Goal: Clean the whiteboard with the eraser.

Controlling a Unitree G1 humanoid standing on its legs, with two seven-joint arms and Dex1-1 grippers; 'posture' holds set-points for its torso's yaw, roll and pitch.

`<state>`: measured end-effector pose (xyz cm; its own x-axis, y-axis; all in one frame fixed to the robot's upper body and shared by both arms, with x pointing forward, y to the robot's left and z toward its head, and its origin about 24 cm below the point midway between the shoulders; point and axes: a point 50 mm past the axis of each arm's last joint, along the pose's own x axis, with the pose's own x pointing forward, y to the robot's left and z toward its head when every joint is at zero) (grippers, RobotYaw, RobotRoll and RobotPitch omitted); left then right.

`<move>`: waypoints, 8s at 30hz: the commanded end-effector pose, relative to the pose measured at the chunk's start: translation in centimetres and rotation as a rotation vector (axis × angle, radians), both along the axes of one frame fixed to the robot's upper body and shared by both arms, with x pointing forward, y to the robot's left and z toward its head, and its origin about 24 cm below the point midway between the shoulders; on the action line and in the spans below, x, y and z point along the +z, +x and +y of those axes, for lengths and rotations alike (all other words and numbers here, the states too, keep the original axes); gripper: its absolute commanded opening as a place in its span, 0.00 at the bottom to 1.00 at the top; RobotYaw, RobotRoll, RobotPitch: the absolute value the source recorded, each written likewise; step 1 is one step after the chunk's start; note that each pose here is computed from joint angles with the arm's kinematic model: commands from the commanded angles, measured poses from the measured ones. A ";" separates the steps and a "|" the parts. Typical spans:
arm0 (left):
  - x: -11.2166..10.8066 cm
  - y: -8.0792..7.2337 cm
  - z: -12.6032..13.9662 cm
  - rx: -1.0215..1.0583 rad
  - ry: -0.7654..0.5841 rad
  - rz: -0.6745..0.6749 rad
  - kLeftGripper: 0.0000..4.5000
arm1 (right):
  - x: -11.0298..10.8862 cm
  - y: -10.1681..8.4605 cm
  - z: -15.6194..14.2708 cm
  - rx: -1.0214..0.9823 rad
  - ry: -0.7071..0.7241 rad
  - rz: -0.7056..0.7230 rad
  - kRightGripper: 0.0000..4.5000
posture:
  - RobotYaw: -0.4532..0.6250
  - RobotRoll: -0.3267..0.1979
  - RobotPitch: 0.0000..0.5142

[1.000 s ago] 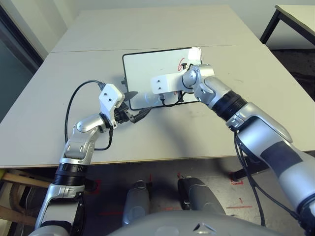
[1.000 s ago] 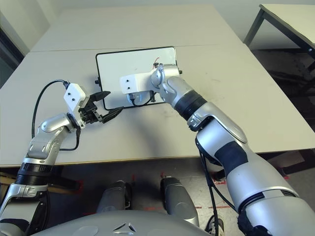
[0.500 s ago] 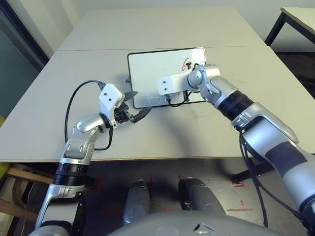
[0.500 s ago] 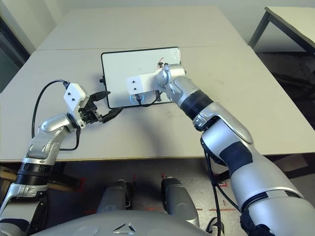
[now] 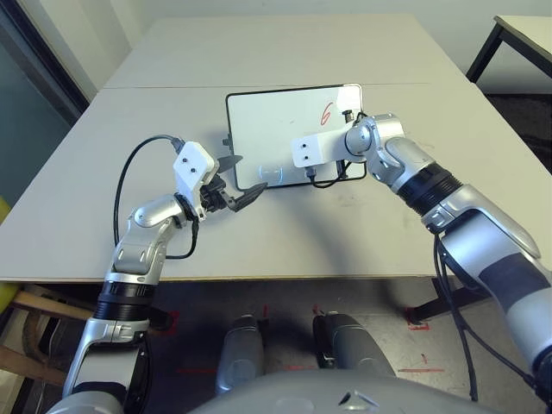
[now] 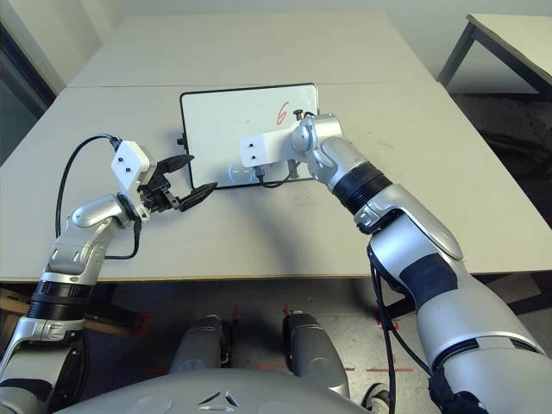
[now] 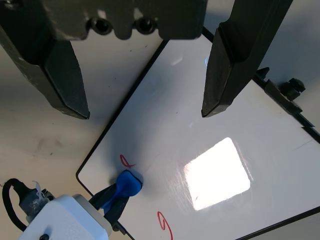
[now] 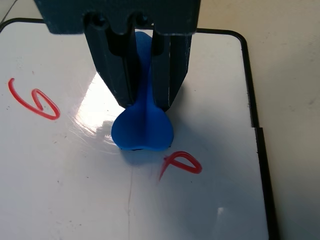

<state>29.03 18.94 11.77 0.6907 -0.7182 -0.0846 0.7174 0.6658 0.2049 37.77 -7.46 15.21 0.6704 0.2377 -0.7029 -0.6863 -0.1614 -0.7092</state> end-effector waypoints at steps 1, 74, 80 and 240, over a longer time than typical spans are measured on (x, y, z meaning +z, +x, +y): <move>0.0 0.0 0.3 0.008 0.014 0.002 1.00 | -2.9 -0.9 0.2 0.019 -0.048 0.092 0.04 | 0.34 0.62 0.13; -0.1 0.4 0.0 0.001 0.014 -0.006 1.00 | 6.8 4.1 -1.4 -0.102 0.118 -0.129 0.03 | 0.35 0.62 0.09; -0.1 0.3 0.1 0.006 0.015 -0.007 1.00 | 6.4 4.4 -1.4 -0.129 0.150 -0.122 0.03 | 0.35 0.62 0.09; -0.5 -0.7 -0.6 0.046 -0.021 -0.015 1.00 | 4.3 4.8 -3.8 -0.340 0.171 -0.163 0.03 | 0.42 0.62 0.11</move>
<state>28.53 18.61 11.39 0.7283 -0.6833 -0.0515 0.6787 0.7089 0.1918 42.57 -10.24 19.85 0.8301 0.1170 -0.5453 -0.5575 0.1472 -0.8171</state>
